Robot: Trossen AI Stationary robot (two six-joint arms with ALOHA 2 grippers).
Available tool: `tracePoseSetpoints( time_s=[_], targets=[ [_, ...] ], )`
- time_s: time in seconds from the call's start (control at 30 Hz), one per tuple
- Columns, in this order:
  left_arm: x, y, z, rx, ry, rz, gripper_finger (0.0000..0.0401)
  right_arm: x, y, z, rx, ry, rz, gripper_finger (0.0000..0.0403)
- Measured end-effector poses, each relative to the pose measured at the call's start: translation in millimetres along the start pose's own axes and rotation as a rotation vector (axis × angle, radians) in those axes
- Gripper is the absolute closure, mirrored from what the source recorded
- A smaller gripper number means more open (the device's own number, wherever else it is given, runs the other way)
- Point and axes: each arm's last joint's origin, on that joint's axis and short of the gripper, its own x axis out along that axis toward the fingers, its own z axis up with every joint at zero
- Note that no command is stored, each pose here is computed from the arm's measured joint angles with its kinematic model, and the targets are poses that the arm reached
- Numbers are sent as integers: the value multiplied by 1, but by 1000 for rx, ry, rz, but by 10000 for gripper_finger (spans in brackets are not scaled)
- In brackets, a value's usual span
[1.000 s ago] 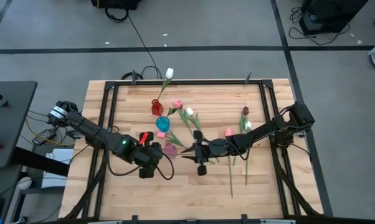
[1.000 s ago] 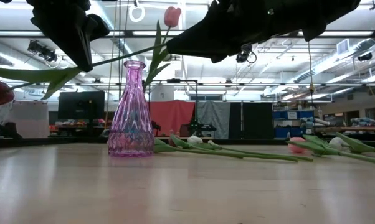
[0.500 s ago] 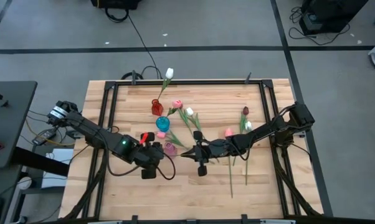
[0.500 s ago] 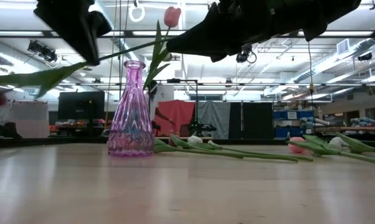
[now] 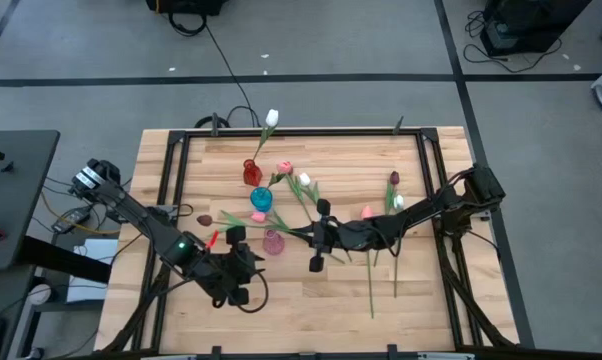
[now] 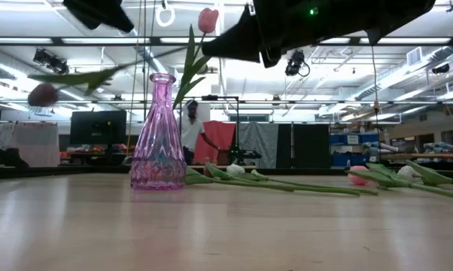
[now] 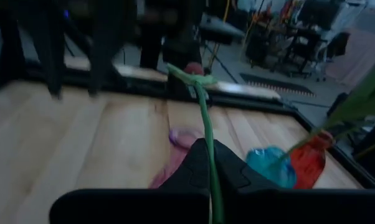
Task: Sort flowers into vase by color
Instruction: Put the bottom left red flower into the purple vase
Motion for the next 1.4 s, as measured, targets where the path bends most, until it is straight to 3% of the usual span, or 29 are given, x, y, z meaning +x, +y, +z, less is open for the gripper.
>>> tracePoseSetpoints(
  time_s=[0.2, 0.4, 0.57, 0.7, 0.8, 1.0, 1.2, 1.4],
  targets=[
    [18, 2, -27, -75, -77, 48, 303, -3, 1, 9, 32, -77, -74, 399],
    [34, 13, -47, -71, -195, 48, 335, -10, 5, 24, 27, -184, -199, 398],
    [31, 32, -52, -62, -385, -4, 359, -16, 9, 36, 12, -305, -157, 398],
    [19, 53, -46, -53, -624, -104, 369, -17, 11, 38, 20, -342, -78, 398],
    [11, 67, -44, -43, -751, -109, 370, -17, 11, 39, 25, -359, -57, 398],
    [3, 79, -36, 0, -906, -85, 353, -19, 11, 45, 32, -429, -27, 398],
    [-10, 82, -26, 55, -1090, -138, 298, -19, 11, 46, 25, -447, 10, 398],
    [-14, 82, -19, 51, -1122, -137, 259, -20, 12, 46, 24, -465, 44, 398]
  ],
)
